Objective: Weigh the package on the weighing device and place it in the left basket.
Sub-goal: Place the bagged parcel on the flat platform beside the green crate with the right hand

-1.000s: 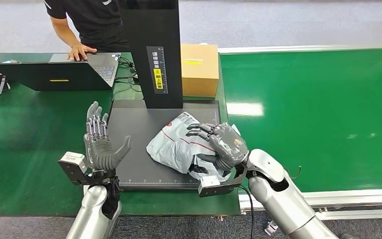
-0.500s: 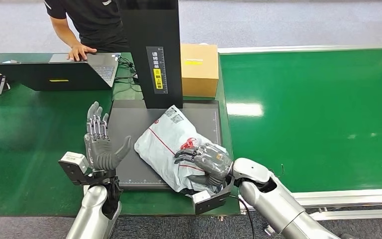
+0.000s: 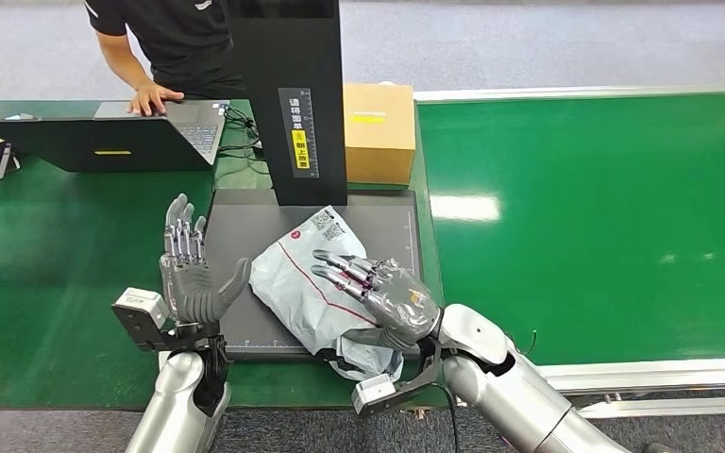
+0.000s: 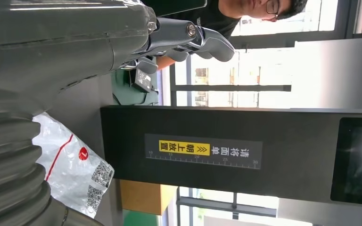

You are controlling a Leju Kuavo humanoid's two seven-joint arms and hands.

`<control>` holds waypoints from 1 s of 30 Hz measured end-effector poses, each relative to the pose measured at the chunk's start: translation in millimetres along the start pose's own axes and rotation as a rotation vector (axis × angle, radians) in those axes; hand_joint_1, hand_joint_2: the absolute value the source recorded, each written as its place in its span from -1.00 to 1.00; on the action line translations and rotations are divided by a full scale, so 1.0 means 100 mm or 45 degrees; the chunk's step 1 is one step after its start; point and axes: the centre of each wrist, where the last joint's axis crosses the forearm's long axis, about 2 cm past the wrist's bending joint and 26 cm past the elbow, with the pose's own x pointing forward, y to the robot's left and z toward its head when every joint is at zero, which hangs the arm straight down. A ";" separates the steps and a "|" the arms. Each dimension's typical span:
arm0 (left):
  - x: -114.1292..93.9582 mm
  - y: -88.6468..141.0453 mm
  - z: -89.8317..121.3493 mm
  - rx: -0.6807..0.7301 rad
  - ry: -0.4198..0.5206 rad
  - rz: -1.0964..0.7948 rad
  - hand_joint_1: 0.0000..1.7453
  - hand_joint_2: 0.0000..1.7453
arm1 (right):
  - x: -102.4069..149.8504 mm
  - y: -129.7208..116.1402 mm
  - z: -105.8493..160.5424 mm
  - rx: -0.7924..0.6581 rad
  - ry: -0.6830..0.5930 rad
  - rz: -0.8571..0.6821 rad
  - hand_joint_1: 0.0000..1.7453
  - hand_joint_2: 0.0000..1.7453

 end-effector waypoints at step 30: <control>-0.03 0.03 0.13 0.043 0.038 -0.002 -1.00 1.00 | 0.06 -0.21 0.39 -0.479 0.312 -0.475 -1.00 1.00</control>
